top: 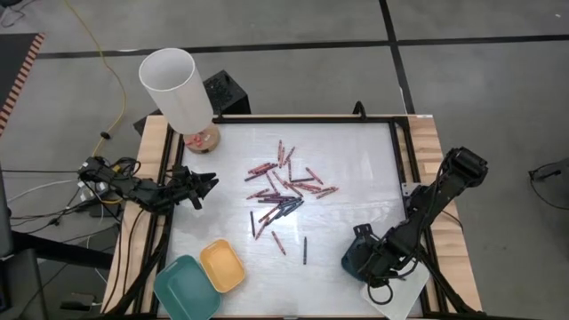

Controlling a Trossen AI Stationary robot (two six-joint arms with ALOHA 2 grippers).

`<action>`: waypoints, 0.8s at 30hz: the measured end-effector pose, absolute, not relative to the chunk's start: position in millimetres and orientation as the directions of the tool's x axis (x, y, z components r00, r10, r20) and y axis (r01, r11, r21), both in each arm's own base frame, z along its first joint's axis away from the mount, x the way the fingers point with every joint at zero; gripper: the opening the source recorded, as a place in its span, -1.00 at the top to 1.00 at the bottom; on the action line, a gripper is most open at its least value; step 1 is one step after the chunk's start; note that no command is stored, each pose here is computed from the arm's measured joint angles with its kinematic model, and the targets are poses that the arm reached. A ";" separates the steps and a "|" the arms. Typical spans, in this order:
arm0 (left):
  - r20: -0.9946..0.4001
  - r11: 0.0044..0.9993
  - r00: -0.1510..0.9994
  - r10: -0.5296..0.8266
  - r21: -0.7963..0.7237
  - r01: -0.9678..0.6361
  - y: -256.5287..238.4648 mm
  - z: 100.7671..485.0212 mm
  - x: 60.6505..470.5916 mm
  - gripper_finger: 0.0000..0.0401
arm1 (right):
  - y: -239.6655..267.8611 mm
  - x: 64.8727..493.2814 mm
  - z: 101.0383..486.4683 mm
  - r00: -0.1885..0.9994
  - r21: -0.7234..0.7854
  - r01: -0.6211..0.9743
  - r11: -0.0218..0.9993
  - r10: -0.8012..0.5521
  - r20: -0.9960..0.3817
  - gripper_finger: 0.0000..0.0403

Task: Sort crayons
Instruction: Put the blue crayon into the dark blue bin

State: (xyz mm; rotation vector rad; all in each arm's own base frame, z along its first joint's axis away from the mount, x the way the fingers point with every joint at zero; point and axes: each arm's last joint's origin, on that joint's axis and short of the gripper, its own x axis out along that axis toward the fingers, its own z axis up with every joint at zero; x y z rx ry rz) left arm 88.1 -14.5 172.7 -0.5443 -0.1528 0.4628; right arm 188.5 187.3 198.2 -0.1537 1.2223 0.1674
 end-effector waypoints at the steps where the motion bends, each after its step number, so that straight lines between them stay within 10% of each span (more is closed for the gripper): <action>1: 0.019 0.756 0.887 0.462 -0.531 -0.383 -14.5 172.7 88.1 0.20 | 186.7 189.2 198.3 0.332 -0.027 -0.206 0.978 0.045 -0.942 0.68; 14: 0.019 0.735 0.887 0.462 -0.567 -0.371 -14.5 172.7 88.1 0.20 | 173.0 222.3 228.7 0.314 0.235 0.133 0.963 0.184 -0.931 0.67; 24: 0.019 0.698 0.889 0.457 -0.627 -0.345 -14.6 172.7 88.2 0.20 | 154.7 287.0 275.4 0.759 0.394 0.067 0.917 0.209 -0.616 0.67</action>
